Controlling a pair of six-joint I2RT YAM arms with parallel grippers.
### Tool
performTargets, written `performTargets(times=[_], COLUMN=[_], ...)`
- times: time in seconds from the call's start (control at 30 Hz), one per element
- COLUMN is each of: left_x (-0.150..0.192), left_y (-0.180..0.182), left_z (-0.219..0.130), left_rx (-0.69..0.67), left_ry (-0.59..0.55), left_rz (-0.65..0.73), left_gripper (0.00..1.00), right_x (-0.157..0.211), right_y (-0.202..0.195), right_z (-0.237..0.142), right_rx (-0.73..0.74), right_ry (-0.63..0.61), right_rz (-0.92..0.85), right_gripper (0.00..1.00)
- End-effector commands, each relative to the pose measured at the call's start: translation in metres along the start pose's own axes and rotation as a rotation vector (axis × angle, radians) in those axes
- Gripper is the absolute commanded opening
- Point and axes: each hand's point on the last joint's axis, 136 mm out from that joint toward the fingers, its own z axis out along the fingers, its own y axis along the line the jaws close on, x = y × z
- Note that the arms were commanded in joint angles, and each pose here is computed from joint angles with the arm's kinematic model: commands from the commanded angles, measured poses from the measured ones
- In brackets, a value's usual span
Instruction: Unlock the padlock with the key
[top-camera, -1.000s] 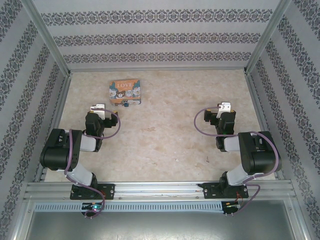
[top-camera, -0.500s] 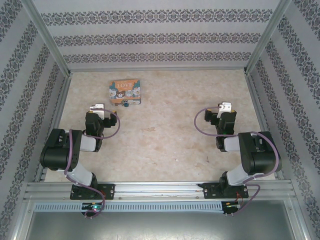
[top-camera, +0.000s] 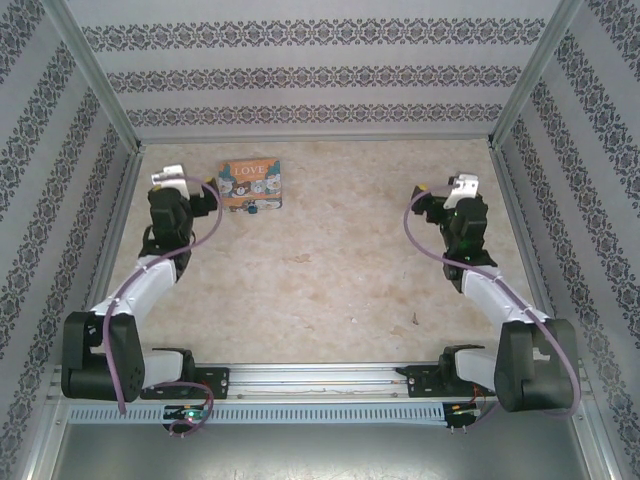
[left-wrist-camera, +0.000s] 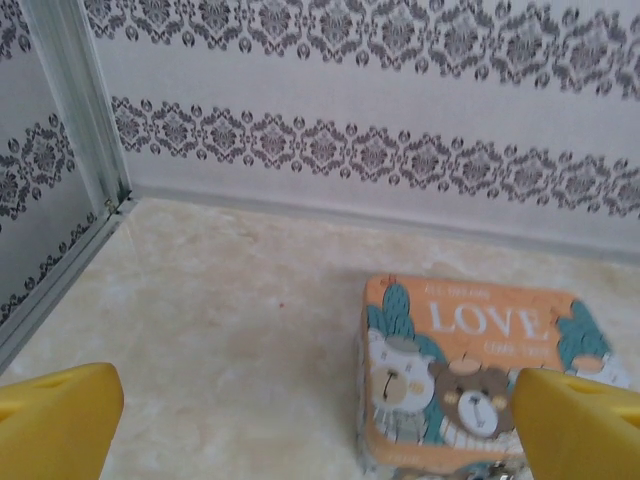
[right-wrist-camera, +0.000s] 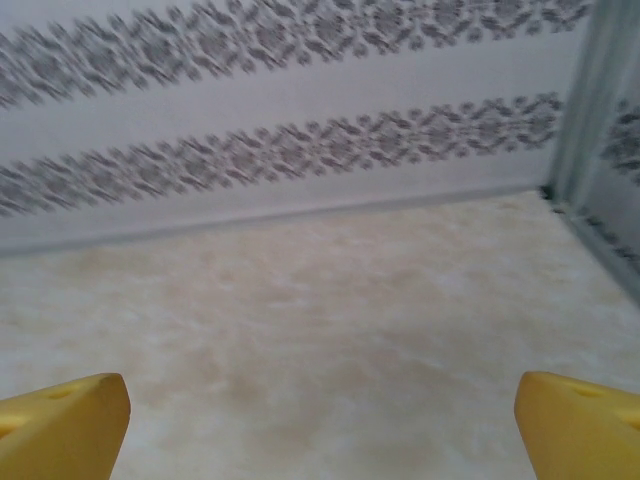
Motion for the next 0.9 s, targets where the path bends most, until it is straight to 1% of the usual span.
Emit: performTargets(times=[0.0,0.1,0.17,0.23,0.37,0.57,0.67,0.87], left_x=[0.029,0.030,0.034,0.037,0.043,0.057,0.063,0.078], left_y=[0.019,0.013,0.006,-0.002,-0.013,-0.034,-0.039,-0.056], left_z=[0.004,0.020,0.030,0.044,0.066,0.098,0.113,0.134], left_rx=[-0.078,-0.017,0.034,0.088,0.150,0.254,0.284,0.376], left_ry=[0.224,0.304,0.346,0.380,0.405,0.483,0.496,0.559], left_rz=[-0.130,-0.258,-0.317,-0.358,-0.400,-0.433,-0.448,-0.479], left_gripper=[0.99,0.99,0.99,0.99,0.99,1.00,1.00,1.00], right_x=[0.013,0.015,0.020,0.025,0.037,0.068,0.080,0.101], right_y=[0.045,0.088,0.116,0.147,0.192,0.239,0.260,0.300], right_z=[0.004,0.017,0.027,0.038,0.059,0.095,0.112,0.142], right_rx=[-0.150,-0.238,-0.288,-0.337,-0.392,-0.448,-0.467,-0.503], right_ry=[0.149,0.198,0.241,0.281,0.340,0.443,0.479,0.537], right_rz=[0.201,0.287,0.329,0.349,0.371,0.419,0.447,0.498], right_gripper=[0.99,0.98,0.98,0.99,0.99,0.98,0.98,0.98])
